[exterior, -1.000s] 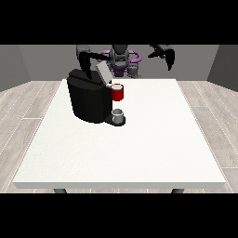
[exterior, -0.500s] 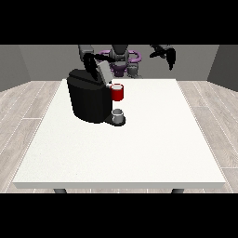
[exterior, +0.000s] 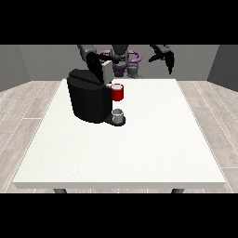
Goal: Insert the coffee pod into the coffee machine and close the lid
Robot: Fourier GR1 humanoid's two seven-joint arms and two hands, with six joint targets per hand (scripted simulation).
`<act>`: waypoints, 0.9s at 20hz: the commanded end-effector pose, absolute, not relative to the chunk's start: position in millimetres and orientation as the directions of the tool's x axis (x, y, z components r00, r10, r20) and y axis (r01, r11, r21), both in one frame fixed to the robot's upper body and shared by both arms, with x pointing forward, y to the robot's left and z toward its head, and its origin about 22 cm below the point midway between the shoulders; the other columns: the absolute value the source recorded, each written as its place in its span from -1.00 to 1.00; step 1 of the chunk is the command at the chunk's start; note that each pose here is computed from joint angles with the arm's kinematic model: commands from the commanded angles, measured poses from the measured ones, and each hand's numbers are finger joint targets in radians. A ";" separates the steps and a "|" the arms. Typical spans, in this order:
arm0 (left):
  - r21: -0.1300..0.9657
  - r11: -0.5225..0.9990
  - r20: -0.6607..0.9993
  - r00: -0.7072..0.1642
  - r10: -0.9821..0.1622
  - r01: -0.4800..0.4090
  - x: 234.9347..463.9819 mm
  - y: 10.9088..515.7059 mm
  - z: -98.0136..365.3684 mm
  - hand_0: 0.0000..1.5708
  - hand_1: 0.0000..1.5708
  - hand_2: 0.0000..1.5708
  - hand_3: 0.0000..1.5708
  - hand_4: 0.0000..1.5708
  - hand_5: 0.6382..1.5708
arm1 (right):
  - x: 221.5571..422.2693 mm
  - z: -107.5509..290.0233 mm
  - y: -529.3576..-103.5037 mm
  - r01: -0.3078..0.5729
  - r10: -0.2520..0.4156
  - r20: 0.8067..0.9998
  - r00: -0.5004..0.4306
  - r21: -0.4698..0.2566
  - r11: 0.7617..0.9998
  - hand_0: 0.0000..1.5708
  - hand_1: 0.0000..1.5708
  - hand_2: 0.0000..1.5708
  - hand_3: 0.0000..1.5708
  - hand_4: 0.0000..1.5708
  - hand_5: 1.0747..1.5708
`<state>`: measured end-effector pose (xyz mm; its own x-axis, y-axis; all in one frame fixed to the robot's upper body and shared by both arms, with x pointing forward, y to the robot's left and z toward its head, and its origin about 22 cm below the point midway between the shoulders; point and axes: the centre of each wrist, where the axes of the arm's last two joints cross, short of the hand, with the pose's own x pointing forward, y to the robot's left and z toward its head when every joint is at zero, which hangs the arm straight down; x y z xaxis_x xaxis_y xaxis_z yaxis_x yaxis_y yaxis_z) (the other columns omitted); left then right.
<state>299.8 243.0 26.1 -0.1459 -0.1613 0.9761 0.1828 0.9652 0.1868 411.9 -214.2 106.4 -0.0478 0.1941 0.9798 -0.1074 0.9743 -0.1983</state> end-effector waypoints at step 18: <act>0.233 0.918 0.954 -0.256 -0.153 0.321 321.5 224.1 58.6 -1.00 -1.00 -1.00 -1.00 -0.51 1.00 | 421.7 210.7 -175.5 -0.028 0.343 0.898 -0.276 -0.365 0.931 -1.00 -1.00 -1.00 -1.00 -0.69 1.00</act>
<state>316.1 225.5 46.9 -0.2231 -0.1534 0.9627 0.2880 0.9331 0.2154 420.8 -221.2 174.1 -0.0196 0.3730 0.9276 0.0595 0.9266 -0.3714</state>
